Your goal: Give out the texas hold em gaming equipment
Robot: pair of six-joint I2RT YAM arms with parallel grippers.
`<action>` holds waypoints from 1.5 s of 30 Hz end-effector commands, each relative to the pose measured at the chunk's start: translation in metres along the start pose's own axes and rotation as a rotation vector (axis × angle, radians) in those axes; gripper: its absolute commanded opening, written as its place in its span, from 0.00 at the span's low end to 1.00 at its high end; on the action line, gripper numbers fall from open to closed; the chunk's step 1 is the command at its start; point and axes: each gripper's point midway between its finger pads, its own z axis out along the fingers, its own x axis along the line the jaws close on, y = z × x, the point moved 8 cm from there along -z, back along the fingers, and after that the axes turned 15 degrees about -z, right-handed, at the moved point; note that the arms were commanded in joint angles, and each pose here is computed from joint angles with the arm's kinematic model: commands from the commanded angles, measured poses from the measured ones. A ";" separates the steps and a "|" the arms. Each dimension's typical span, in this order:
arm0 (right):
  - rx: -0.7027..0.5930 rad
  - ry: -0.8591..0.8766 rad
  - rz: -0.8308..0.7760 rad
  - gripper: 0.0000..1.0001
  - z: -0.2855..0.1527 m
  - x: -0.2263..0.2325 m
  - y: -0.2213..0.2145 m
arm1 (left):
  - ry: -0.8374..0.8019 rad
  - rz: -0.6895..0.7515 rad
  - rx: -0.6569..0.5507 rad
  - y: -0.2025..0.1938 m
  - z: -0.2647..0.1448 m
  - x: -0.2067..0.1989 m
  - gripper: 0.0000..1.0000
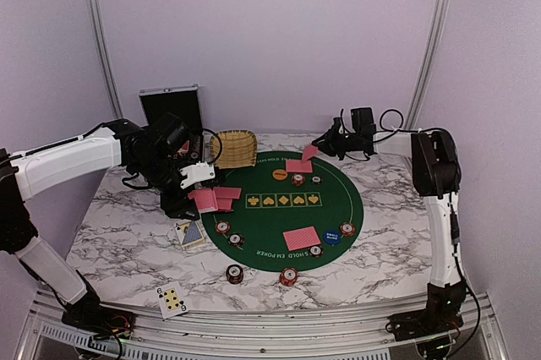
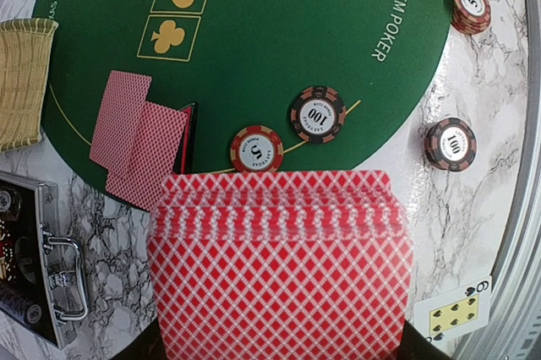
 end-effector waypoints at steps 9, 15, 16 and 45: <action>0.033 -0.074 -0.004 0.23 0.018 -0.024 -0.009 | -0.003 0.009 -0.033 0.001 -0.016 -0.004 0.08; 0.054 -0.152 -0.061 0.33 0.007 -0.020 -0.007 | -0.006 0.008 -0.039 0.002 -0.018 -0.004 0.08; 0.053 -0.169 -0.075 0.39 0.003 -0.017 -0.005 | -0.005 0.009 -0.038 0.002 -0.018 -0.004 0.08; 0.098 0.000 -0.350 0.99 -0.072 0.176 -0.107 | -0.023 0.000 -0.046 0.003 -0.018 -0.006 0.08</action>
